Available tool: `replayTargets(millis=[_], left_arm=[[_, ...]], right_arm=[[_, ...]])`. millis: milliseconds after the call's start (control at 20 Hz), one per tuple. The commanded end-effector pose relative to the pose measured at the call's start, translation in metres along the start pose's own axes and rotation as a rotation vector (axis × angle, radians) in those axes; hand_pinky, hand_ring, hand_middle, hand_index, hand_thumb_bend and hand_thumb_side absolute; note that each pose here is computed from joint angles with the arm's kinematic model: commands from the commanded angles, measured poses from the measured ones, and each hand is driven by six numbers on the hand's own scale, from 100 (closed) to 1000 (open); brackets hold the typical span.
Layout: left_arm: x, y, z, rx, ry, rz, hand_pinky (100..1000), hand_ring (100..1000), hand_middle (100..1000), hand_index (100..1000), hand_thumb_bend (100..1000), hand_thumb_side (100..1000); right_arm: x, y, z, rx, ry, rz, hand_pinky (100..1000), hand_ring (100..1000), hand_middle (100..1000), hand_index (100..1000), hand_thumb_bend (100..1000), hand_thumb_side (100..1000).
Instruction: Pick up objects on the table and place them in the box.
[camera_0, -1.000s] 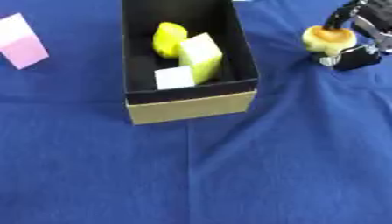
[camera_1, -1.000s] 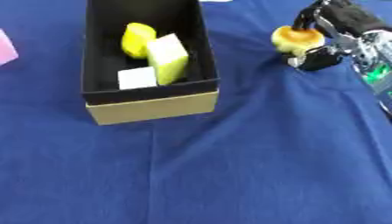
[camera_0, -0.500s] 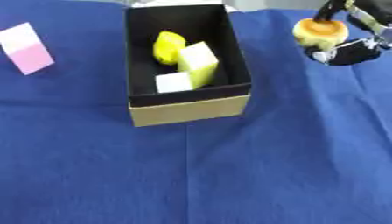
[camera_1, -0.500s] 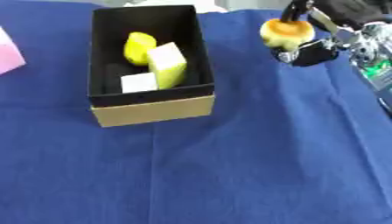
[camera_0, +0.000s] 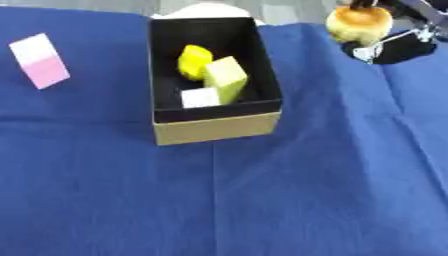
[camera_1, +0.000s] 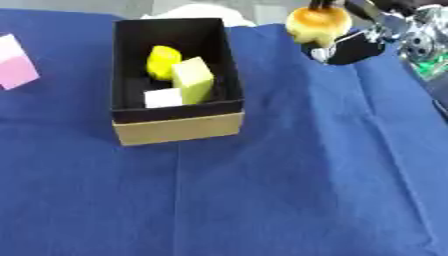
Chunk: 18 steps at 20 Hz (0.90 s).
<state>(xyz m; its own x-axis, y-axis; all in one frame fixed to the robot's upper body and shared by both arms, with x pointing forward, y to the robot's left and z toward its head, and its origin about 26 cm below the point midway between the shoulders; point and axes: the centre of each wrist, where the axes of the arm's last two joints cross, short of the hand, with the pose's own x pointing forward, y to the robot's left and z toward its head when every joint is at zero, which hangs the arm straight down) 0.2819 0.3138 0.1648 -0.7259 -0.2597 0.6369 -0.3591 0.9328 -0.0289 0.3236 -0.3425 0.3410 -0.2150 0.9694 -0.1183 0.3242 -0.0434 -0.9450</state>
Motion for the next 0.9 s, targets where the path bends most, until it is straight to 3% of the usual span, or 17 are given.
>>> replayTargets(millis=[50, 250, 300, 500, 550, 900], left_arm=[[0.008, 0.004, -0.008, -0.006, -0.04, -0.008, 784, 554, 505, 806, 179, 605], [0.008, 0.004, -0.009, -0.015, -0.043, -0.007, 784, 555, 506, 806, 183, 600], [0.009, 0.003, -0.01, -0.017, -0.044, -0.006, 784, 555, 506, 806, 184, 599], [0.009, 0.002, -0.011, -0.024, -0.048, -0.001, 784, 555, 506, 806, 186, 597], [0.009, 0.002, -0.011, -0.027, -0.049, 0.001, 784, 556, 507, 806, 187, 597], [0.011, -0.002, -0.015, -0.04, -0.059, 0.02, 784, 555, 506, 806, 189, 595]], right_arm=[[0.012, -0.021, 0.002, -0.034, -0.032, 0.014, 792, 775, 612, 722, 438, 232], [0.032, -0.03, -0.001, -0.042, -0.095, -0.01, 790, 774, 611, 721, 424, 221], [0.037, -0.032, -0.002, -0.043, -0.113, -0.015, 790, 774, 610, 721, 434, 253], [0.055, -0.036, -0.009, -0.041, -0.182, -0.033, 789, 773, 611, 722, 410, 216], [0.06, -0.036, -0.012, -0.039, -0.2, -0.036, 789, 772, 611, 722, 432, 244], [0.084, -0.03, -0.031, -0.014, -0.278, -0.044, 786, 773, 614, 726, 386, 208]])
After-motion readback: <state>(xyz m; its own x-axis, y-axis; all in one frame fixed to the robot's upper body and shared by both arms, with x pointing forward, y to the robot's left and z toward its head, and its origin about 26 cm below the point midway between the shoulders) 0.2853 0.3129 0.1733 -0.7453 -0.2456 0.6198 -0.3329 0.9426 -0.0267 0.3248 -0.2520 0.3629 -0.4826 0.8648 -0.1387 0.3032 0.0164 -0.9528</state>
